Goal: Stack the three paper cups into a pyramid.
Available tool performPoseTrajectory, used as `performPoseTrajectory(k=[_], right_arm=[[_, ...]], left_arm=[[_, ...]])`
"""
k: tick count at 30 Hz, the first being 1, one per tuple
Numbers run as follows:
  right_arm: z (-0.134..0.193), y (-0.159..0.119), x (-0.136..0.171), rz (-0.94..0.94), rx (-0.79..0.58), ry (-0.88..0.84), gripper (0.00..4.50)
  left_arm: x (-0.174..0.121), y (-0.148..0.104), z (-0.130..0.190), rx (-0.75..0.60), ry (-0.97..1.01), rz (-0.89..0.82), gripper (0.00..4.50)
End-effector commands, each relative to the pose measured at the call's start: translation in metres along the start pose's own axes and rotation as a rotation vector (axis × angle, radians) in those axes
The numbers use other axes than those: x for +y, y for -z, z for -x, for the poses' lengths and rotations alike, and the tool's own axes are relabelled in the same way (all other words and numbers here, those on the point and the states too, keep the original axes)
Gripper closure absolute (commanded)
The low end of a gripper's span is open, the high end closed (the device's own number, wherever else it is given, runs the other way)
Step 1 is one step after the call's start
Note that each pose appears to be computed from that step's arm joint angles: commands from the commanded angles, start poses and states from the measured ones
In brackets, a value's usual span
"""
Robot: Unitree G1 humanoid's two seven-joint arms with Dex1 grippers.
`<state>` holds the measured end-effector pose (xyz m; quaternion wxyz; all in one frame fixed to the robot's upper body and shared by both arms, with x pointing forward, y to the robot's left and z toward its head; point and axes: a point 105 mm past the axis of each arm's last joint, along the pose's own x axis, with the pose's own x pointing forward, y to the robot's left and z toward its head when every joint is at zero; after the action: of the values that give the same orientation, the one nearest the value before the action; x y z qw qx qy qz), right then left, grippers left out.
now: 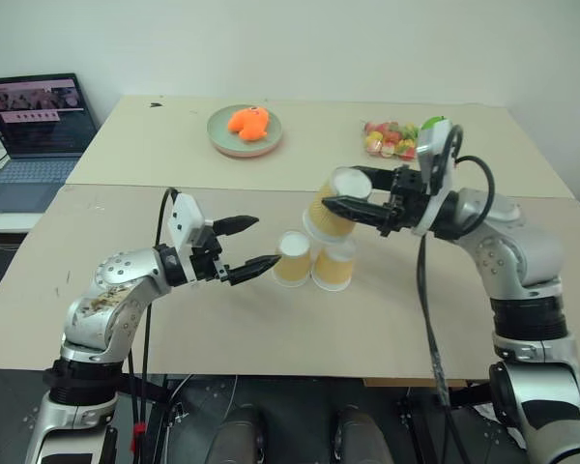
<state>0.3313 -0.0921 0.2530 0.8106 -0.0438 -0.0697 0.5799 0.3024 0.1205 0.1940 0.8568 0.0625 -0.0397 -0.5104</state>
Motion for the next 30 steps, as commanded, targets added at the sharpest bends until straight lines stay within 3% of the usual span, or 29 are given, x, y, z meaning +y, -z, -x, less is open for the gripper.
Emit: performPoseTrajectory(k=[1, 7, 30], right_arm=[[-0.008, -0.011, 0.004, 0.061, -0.016, -0.057, 1.05], [-0.016, -0.008, 0.005, 0.063, -0.006, -0.110, 1.05], [-0.026, 0.007, -0.002, 0.070, 0.064, -0.207, 1.05]], left_arm=[[-0.009, -0.018, 0.004, -0.044, 0.028, -0.028, 0.00], [-0.023, -0.014, 0.009, -0.002, 0.074, -0.027, 0.00], [-0.029, -0.008, 0.019, -0.008, -0.017, 0.017, 0.00]])
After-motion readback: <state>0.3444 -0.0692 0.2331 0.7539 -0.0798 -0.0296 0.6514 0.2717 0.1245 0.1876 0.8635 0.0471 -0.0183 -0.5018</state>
